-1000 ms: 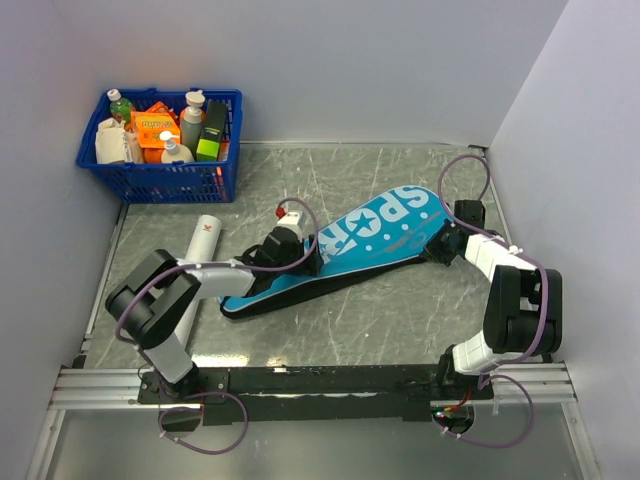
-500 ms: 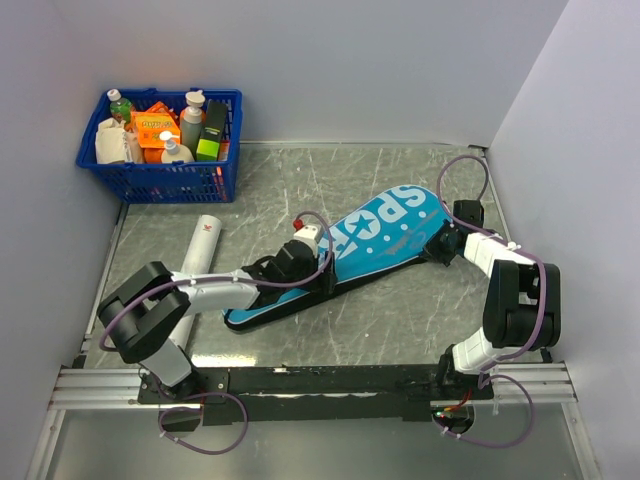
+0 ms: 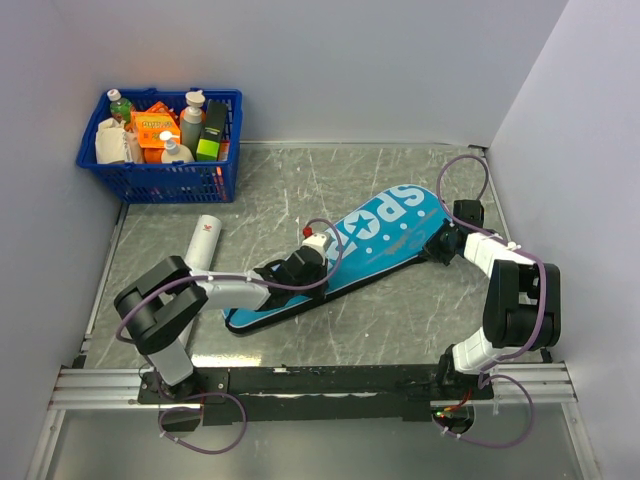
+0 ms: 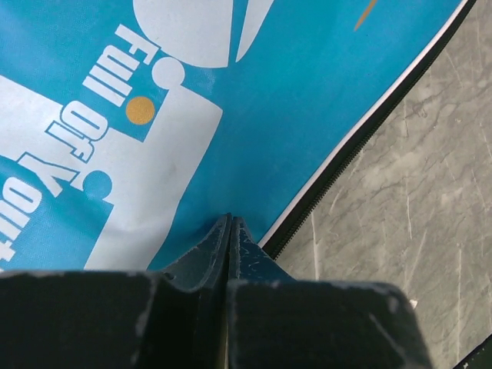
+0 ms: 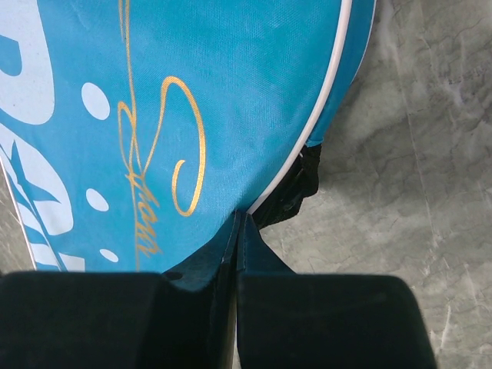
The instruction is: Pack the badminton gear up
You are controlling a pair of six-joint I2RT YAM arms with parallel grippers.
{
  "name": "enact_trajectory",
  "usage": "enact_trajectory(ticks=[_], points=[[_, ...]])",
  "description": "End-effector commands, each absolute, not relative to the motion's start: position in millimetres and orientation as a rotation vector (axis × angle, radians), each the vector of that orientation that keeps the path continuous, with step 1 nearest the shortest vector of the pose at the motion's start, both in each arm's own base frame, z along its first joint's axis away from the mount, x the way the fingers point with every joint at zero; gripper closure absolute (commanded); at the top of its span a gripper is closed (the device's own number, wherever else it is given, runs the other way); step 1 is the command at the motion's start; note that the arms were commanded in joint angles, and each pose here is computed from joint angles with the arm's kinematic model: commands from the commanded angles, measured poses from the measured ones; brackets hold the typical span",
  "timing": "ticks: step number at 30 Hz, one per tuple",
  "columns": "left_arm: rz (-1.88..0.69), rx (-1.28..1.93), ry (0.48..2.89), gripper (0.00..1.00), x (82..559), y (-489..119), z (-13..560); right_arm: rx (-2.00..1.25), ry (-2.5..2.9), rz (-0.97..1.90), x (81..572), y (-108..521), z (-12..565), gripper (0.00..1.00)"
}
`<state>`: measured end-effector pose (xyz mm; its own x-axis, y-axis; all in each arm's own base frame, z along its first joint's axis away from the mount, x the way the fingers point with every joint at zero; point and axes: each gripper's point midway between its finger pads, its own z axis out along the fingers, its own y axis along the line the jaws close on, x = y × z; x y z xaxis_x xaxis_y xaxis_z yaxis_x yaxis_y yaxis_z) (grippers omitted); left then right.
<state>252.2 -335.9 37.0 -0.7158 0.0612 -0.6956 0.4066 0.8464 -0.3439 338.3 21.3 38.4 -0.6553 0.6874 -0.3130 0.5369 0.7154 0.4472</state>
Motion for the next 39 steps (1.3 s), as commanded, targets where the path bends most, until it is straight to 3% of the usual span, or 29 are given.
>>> enact_trajectory(ticks=[1,13,39], points=[[-0.637,0.341,2.320,0.96,253,-343,33,0.890,2.392,0.473,356,24,57,1.00],[-0.629,0.319,2.372,0.96,246,-333,5,0.922,2.458,0.396,357,20,41,1.00],[-0.612,0.270,2.309,0.92,270,-305,37,1.017,2.490,0.207,335,-1,25,1.00]])
